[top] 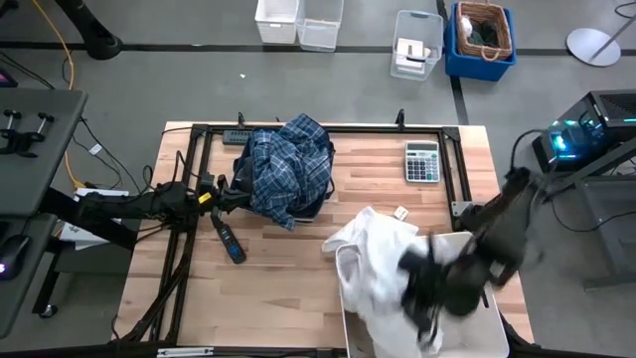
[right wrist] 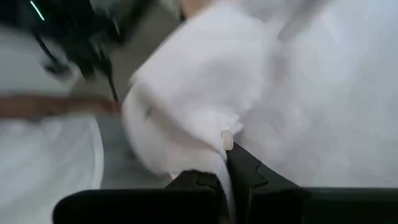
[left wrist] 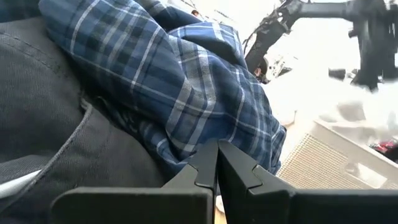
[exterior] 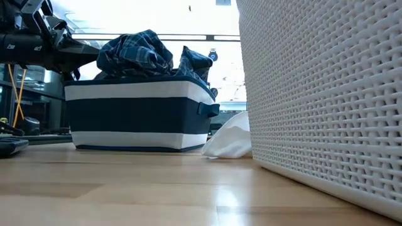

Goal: Sort clothes
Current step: Put the white long sleeve shirt into the white laundry bin, then put the white underwear into the white laundry bin

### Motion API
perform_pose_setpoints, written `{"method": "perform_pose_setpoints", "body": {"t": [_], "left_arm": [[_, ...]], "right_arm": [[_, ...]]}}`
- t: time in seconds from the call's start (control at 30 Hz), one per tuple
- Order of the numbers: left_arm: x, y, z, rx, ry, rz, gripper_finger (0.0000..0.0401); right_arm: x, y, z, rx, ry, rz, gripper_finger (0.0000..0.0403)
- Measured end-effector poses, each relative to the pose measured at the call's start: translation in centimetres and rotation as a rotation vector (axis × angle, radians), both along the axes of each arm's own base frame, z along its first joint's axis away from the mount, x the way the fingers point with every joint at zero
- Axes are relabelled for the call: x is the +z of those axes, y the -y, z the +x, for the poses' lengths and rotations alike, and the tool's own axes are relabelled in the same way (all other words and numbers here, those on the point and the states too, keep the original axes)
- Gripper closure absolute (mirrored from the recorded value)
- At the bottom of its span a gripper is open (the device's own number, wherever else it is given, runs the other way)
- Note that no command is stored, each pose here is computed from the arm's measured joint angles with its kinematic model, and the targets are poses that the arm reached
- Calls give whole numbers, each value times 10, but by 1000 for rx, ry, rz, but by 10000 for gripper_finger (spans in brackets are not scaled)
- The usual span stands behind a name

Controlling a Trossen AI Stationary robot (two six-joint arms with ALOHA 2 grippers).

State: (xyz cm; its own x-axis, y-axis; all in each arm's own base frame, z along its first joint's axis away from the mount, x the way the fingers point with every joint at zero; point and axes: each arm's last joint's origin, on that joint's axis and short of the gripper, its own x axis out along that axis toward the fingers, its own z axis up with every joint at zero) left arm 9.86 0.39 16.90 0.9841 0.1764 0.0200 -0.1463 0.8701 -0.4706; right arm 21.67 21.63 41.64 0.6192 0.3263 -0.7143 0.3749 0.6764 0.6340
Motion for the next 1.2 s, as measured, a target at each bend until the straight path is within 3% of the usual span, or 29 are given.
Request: {"method": "perform_pose_setpoints", "body": {"t": [0.17,0.23,0.37,0.5,0.67,0.83,1.0,1.2], "left_arm": [[0,0,0,0,0,0,400],[0,0,0,0,0,0,400],[0,0,0,0,0,0,400],[0,0,0,0,0,0,400],[0,0,0,0,0,0,400],[0,0,0,0,0,0,400],[0,0,0,0,0,0,401],[0,0,0,0,0,0,401]], "right_arm": [[-92,-52,14,99,-206,158,402],[-129,-48,17,9,-334,123,402],[-164,-28,14,-144,-473,67,398],[-188,-16,15,-95,-601,67,344],[-179,-12,22,35,-637,126,235],[-133,-15,34,211,-585,257,148],[-73,-8,40,233,-509,296,115],[-4,37,64,176,-239,327,112]]}}
